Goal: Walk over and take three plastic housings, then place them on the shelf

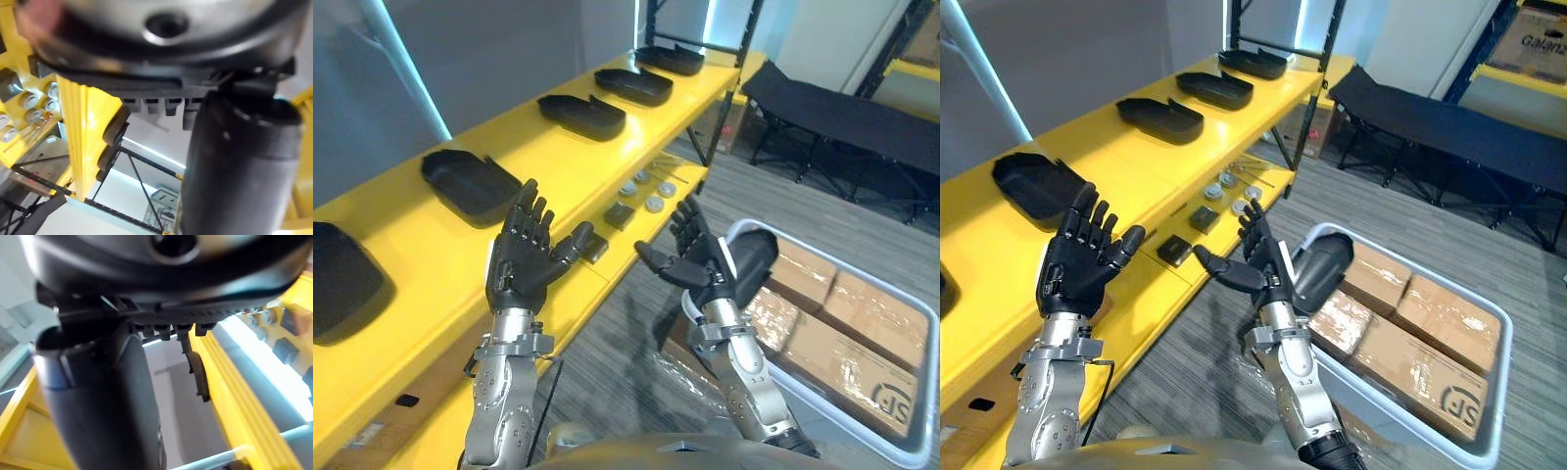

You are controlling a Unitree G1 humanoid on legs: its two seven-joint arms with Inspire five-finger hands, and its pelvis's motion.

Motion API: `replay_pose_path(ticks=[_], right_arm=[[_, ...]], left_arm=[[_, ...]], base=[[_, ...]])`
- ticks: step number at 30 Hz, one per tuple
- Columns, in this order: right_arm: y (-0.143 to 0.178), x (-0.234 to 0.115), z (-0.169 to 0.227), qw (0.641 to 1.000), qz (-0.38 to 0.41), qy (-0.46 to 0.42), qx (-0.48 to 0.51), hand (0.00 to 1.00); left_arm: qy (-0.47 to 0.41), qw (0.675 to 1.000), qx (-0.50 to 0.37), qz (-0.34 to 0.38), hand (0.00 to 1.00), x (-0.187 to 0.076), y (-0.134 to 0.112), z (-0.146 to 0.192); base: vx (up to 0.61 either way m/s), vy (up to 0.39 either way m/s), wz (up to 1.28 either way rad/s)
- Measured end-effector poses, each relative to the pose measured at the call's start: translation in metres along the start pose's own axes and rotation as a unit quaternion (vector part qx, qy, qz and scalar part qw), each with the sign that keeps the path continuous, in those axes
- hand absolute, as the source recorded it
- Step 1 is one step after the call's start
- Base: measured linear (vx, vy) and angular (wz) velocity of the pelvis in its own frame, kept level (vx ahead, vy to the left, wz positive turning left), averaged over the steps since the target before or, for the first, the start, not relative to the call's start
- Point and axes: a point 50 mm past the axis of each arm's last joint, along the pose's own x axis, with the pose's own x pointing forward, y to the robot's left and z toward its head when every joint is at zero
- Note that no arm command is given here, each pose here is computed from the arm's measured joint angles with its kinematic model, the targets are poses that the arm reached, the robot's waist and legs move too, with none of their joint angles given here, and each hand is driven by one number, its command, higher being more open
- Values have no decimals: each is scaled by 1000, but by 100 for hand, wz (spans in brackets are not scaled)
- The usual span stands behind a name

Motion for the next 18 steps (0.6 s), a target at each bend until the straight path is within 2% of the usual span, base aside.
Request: replay_pose_path(ticks=[3,4,8,11,13,18], right_arm=[[-6,-2,-4,999,13,30,-17,100],[-19,-6,-7,997,13,57,-42,100],[-54,-40,-16,991,-51,112,-59,100],[-72,-52,-13,987,-98,114,-65,100],[-72,-52,-14,986,-108,113,-66,100],[-72,-24,-2,978,-155,69,-124,100]], left_arm=[[30,999,7,45,100,-14,12,-7],[54,996,-12,73,100,-21,15,-18],[96,990,-11,103,100,-34,23,-34],[104,993,-4,59,100,-34,12,-38],[110,993,-8,36,100,-34,5,-41],[124,992,-20,-20,100,-26,-14,-51]], base=[[-38,-570,-86],[-22,-395,-49],[-31,-403,-11],[-63,-130,-34],[-6,-1,-43],[18,91,-34]])
